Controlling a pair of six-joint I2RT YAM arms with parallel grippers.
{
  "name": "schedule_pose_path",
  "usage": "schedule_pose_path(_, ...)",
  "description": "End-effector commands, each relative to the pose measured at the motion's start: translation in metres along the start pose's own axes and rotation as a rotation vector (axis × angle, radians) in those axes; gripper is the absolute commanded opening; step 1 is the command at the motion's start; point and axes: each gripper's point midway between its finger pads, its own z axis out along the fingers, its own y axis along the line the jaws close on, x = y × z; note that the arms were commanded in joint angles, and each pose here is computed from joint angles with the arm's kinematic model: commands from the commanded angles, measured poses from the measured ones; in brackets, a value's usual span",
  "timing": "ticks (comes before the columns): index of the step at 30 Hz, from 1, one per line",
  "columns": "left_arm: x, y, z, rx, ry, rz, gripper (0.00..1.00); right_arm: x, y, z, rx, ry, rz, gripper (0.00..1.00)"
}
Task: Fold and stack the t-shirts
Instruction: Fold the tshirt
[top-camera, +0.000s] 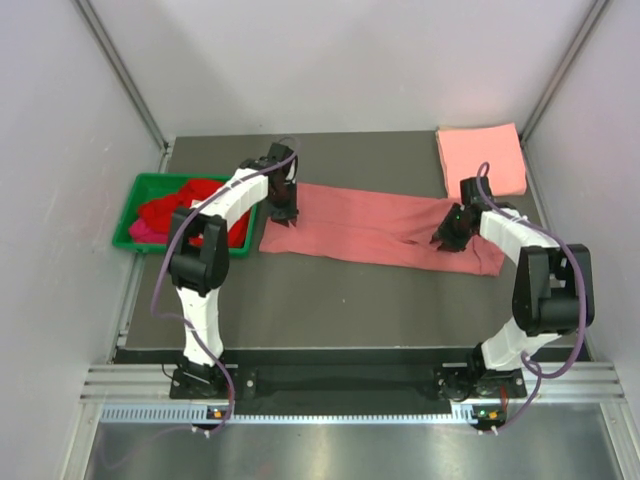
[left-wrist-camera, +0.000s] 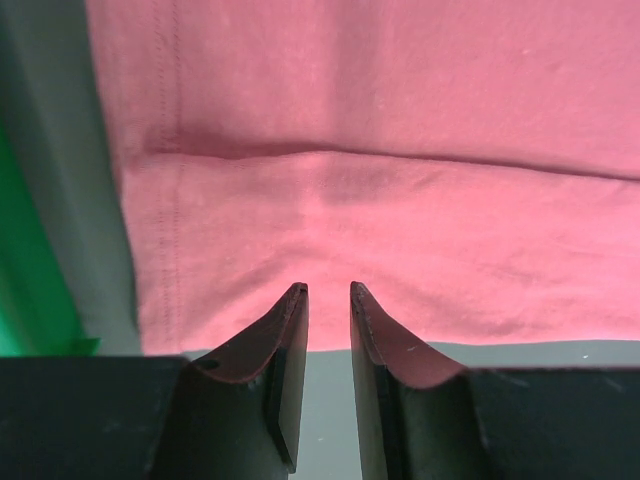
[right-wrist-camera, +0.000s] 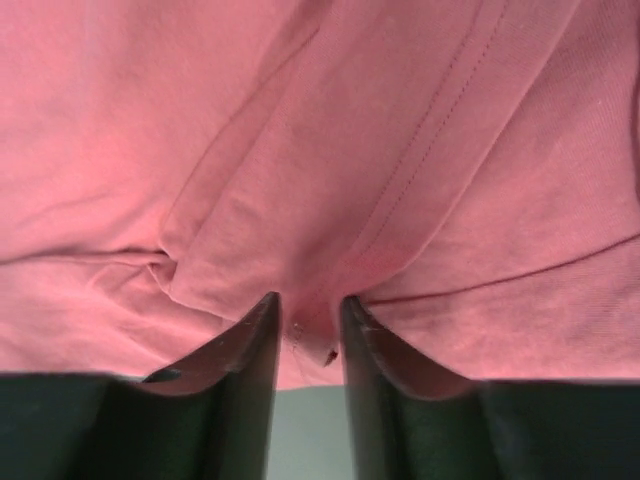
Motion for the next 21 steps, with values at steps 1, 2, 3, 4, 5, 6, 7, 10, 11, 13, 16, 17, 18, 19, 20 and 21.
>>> schedule_pose_path(1, 0.003, -0.007, 0.009, 0.032, 0.011, -0.013, 0.29, -0.006, 0.016, 0.003, -0.048, -0.035, 0.002, 0.29)
schedule_pose_path(2, 0.003, -0.007, 0.009, 0.029, 0.01, -0.013, 0.29, -0.007, 0.017, 0.003, -0.051, -0.039, -0.001, 0.23)
schedule_pose_path(3, 0.003, -0.006, 0.009, 0.027, 0.011, -0.014, 0.28, -0.011, 0.02, 0.001, -0.055, -0.05, -0.008, 0.17)
schedule_pose_path(4, 0.002, -0.007, 0.009, 0.029, 0.009, -0.013, 0.29, -0.013, 0.022, -0.001, -0.054, -0.063, -0.017, 0.12)
schedule_pose_path(5, 0.002, -0.007, 0.009, 0.029, 0.009, -0.013, 0.29, -0.016, 0.024, -0.003, -0.054, -0.075, -0.027, 0.06)
schedule_pose_path(6, 0.001, -0.008, 0.007, 0.031, 0.005, -0.011, 0.29, -0.022, 0.029, -0.008, -0.058, -0.093, -0.042, 0.04)
schedule_pose_path(7, 0.001, -0.009, 0.006, 0.033, 0.002, -0.009, 0.29, -0.025, 0.031, -0.009, -0.039, -0.114, -0.058, 0.02)
schedule_pose_path(10, -0.001, -0.012, 0.003, 0.042, -0.006, -0.009, 0.29, -0.037, 0.044, -0.015, -0.048, -0.149, -0.109, 0.0)
schedule_pose_path(11, -0.001, -0.013, 0.003, 0.046, -0.004, -0.009, 0.29, -0.042, 0.046, -0.016, -0.036, -0.168, -0.12, 0.0)
schedule_pose_path(13, -0.001, -0.013, 0.004, 0.046, -0.002, -0.008, 0.29, -0.048, 0.057, -0.014, -0.041, -0.177, -0.157, 0.0)
schedule_pose_path(16, 0.004, 0.0, 0.015, -0.028, 0.017, -0.012, 0.29, -0.05, 0.069, -0.008, -0.044, -0.179, -0.195, 0.0)
schedule_pose_path(17, 0.009, 0.003, 0.016, -0.039, 0.034, -0.016, 0.29, -0.051, 0.072, -0.007, -0.05, -0.18, -0.203, 0.0)
schedule_pose_path(18, 0.011, 0.011, 0.022, -0.082, 0.04, -0.018, 0.29, -0.05, 0.073, -0.003, -0.048, -0.176, -0.218, 0.0)
schedule_pose_path(19, 0.013, 0.014, 0.024, -0.097, 0.043, -0.022, 0.29, -0.049, 0.078, -0.001, -0.058, -0.177, -0.235, 0.0)
schedule_pose_path(20, 0.015, 0.016, 0.026, -0.108, 0.049, -0.022, 0.29, -0.048, 0.08, 0.001, -0.06, -0.176, -0.251, 0.0)
schedule_pose_path(21, 0.018, 0.018, 0.028, -0.112, 0.056, -0.022, 0.29, -0.049, 0.083, 0.005, -0.06, -0.17, -0.274, 0.01)
